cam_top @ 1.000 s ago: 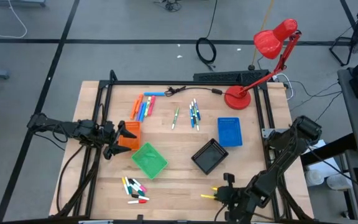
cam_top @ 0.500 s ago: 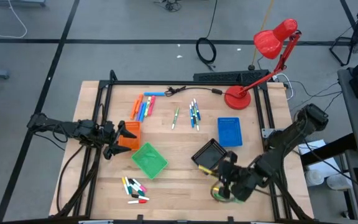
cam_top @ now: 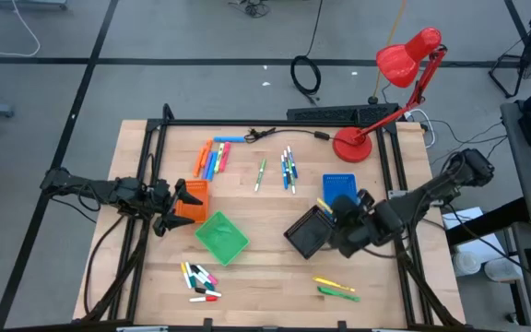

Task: Pick & Place Markers
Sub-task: Put the bottom yellow pen into the blue basket, then put the green pen into the blue basket

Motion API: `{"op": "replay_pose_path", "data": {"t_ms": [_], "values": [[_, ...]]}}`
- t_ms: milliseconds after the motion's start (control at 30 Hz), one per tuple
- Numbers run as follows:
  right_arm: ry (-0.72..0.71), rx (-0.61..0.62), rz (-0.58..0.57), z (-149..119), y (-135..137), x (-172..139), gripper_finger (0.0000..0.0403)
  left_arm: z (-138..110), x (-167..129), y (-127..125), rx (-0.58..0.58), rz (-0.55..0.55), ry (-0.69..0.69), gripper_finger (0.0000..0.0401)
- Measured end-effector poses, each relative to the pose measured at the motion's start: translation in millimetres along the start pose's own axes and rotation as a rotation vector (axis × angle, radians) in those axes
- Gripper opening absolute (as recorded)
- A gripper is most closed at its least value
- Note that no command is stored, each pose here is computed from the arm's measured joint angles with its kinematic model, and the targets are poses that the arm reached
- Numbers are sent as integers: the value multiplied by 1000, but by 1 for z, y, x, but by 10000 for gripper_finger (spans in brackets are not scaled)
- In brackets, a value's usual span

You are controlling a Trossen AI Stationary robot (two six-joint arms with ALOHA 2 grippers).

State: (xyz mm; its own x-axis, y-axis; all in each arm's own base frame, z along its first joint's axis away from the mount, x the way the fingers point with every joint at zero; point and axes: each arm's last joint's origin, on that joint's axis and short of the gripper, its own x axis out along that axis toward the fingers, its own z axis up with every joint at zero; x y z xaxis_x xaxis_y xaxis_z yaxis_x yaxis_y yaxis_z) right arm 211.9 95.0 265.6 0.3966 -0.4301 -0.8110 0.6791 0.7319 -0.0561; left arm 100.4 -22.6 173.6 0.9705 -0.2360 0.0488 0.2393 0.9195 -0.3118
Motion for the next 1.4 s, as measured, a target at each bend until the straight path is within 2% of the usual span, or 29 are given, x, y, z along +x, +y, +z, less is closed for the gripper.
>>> {"op": "replay_pose_path", "data": {"t_ms": [333, 600, 800, 1133, 1400], "values": [[69, 126, -136, -13, -54, 42, 20, 0, 0, 0, 0, 0, 0, 310], [78, 224, -46, -30, -78, 67, 20, 0, 0, 0, 0, 0, 0, 310], [43, 228, -5, -36, -84, 77, 23, 0, 0, 0, 0, -1, 0, 310], [-9, 181, 59, -32, -80, 78, 70, 0, 0, 0, 0, 0, 0, 310], [-24, 182, 81, -30, -77, 78, 86, 0, 0, 0, 0, 0, 0, 310]]}}
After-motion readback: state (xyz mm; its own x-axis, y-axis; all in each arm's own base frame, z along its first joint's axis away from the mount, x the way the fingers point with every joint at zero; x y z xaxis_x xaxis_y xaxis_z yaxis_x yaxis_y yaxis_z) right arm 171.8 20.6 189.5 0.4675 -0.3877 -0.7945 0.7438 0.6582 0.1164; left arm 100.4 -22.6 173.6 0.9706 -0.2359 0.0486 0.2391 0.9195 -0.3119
